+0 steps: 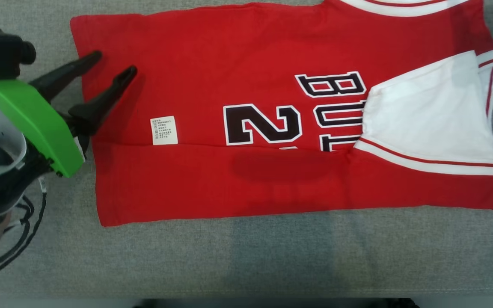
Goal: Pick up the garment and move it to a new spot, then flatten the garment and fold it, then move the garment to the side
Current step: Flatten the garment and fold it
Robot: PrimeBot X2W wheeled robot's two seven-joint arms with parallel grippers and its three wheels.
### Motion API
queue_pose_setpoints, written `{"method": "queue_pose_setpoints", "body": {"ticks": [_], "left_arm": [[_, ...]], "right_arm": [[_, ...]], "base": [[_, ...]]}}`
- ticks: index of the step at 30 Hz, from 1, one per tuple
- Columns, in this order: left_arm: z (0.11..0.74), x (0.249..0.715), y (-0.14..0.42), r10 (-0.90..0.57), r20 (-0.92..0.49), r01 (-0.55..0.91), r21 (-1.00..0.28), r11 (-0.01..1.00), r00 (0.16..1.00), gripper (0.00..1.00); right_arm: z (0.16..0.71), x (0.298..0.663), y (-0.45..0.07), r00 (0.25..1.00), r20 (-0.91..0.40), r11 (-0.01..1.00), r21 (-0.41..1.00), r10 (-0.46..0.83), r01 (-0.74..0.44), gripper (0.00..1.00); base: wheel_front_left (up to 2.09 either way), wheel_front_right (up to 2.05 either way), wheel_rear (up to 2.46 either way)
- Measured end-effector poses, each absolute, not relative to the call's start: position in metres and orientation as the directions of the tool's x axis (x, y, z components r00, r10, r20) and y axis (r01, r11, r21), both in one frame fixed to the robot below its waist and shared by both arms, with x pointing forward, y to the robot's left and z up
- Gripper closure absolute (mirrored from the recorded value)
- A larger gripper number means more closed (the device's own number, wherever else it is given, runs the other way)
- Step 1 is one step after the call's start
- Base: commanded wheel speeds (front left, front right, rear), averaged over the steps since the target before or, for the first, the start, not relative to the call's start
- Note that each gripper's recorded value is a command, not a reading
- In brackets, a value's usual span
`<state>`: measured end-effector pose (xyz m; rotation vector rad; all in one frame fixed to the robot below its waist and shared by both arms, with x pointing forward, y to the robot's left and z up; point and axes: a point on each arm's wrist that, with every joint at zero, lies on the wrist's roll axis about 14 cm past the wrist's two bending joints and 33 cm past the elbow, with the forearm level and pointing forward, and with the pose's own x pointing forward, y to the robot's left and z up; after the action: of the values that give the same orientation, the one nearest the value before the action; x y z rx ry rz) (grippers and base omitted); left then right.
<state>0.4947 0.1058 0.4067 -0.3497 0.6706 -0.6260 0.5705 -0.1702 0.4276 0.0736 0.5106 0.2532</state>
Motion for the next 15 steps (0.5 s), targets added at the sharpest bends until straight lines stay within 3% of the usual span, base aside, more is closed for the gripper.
{"method": "queue_pose_setpoints", "body": {"ticks": [5, 10, 15], "left_arm": [[0.386, 0.519, 0.121, -0.576, -0.498, 0.387, -0.436, 0.812, 0.648, 0.00], [0.363, 0.526, 0.140, -0.505, -0.540, 0.332, -0.389, 0.859, 0.674, 0.00], [0.355, 0.535, 0.149, -0.465, -0.541, 0.297, -0.372, 0.880, 0.701, 0.00]], "right_arm": [[0.411, 0.603, -0.161, 0.843, -0.475, 0.967, 0.114, 0.253, -0.226, 0.00], [0.361, 0.605, -0.143, 0.784, -0.560, 0.962, 0.116, 0.268, -0.246, 0.00], [0.346, 0.617, -0.129, 0.770, -0.571, 0.957, 0.124, 0.285, -0.263, 0.00]], "base": [[0.00, 0.00, 0.00], [0.00, 0.00, 0.00], [0.00, 0.00, 0.00]]}}
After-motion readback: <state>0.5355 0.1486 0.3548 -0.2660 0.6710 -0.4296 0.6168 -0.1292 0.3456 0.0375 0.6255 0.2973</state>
